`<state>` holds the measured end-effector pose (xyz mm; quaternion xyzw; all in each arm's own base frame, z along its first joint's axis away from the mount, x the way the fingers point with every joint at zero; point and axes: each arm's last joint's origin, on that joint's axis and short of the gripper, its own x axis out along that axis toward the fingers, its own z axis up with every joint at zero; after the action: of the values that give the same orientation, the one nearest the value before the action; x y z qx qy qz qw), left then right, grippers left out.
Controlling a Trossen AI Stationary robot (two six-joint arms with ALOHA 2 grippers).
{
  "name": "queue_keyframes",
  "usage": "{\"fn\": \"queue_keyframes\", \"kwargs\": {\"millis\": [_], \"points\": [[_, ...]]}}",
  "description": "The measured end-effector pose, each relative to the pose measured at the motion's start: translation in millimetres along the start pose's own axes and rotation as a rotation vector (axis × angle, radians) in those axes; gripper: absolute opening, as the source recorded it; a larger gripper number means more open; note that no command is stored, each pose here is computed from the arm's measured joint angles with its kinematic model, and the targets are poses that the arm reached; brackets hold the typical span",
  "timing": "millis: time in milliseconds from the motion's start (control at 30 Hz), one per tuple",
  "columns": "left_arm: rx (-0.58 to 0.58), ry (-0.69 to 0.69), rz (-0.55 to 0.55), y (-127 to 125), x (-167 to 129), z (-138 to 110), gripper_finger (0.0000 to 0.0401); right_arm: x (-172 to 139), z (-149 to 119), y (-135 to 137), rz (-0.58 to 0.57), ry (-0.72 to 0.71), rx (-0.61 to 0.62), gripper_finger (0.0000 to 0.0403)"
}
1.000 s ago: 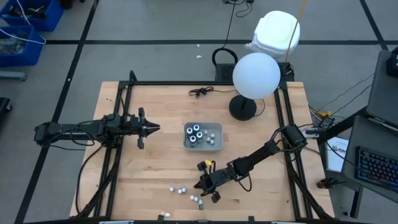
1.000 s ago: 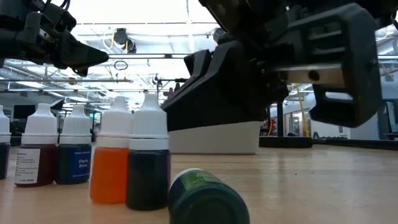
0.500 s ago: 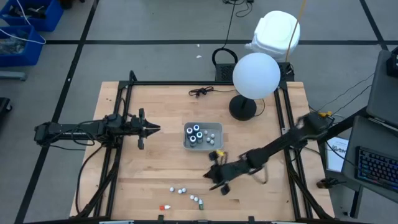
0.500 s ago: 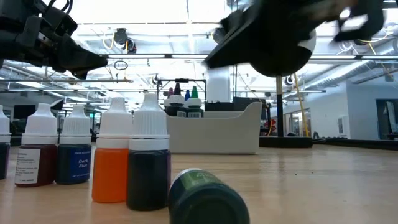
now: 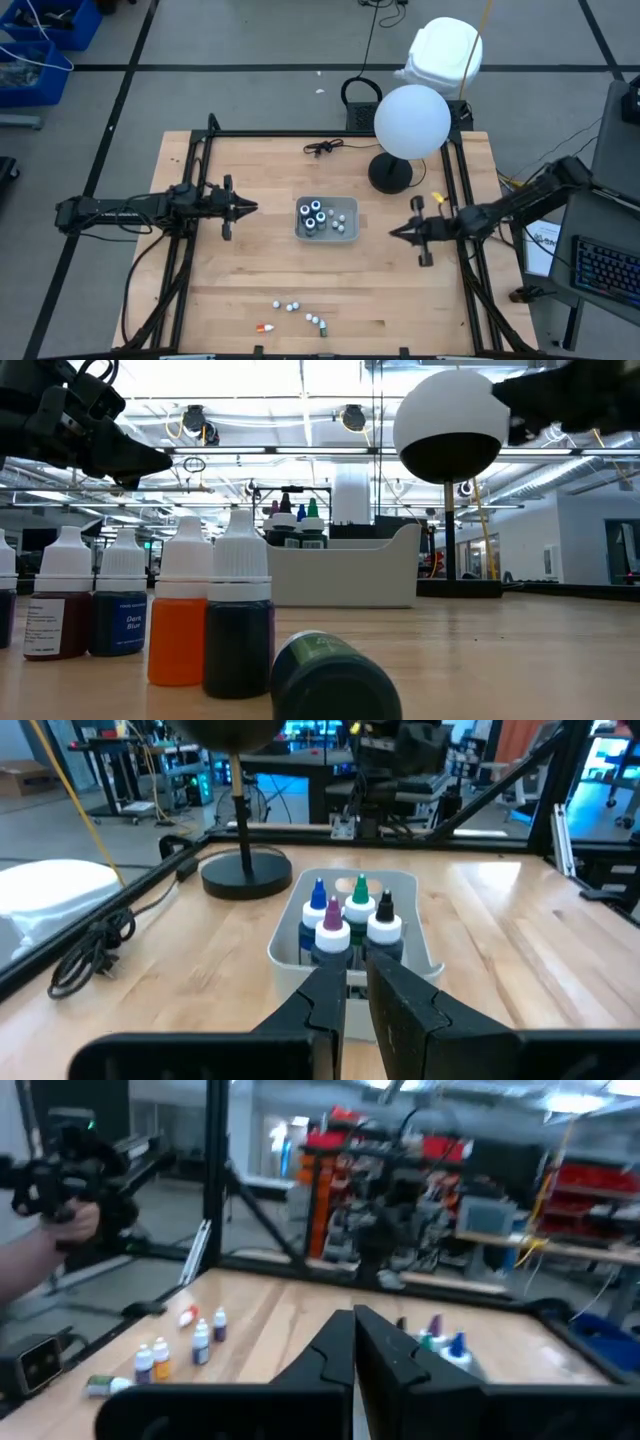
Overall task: Pick & Place food coloring
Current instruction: Put the left small violet food coloring bottle into the gray bin
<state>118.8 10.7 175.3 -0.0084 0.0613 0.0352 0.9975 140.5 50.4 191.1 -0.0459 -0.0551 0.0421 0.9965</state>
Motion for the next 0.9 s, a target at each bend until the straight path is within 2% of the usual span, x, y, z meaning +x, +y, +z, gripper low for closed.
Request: {"fn": "queue_keyframes", "kwargs": {"millis": [167, 300, 467, 533, 733, 800, 900], "points": [[-0.006, 0.011, 0.0, 0.0, 0.0, -0.6, 0.0051, -13.0, -3.0, -7.5, -0.058, -0.075, -0.017, 0.0], [-0.048, 0.084, -0.015, -2.5, 1.2, 7.0, 0.0051, -13.8, 0.6, -9.1, -0.077, -0.11, -0.085, 0.0], [-0.053, 0.158, -0.049, -17.0, 12.1, 46.7, 0.0051, -13.9, 0.8, -9.1, -0.078, -0.111, -0.117, 0.0], [-0.024, 0.21, -0.019, -25.8, 19.4, 67.4, 0.0051, -13.9, 0.8, -9.1, -0.078, -0.11, -0.131, 0.0], [0.067, 0.521, 0.165, -63.4, 48.2, 122.4, 0.0051, -13.9, 0.4, -8.8, -0.071, -0.108, -0.113, 0.0], [0.102, 0.627, 0.149, -84.0, 61.1, 134.5, 0.0051, -13.9, 0.3, -8.8, -0.071, -0.108, -0.117, 0.0], [0.186, 0.789, 0.083, -118.7, 81.1, 139.1, 0.0051, -13.9, 0.4, -8.7, -0.071, -0.107, -0.141, 0.0]]}}
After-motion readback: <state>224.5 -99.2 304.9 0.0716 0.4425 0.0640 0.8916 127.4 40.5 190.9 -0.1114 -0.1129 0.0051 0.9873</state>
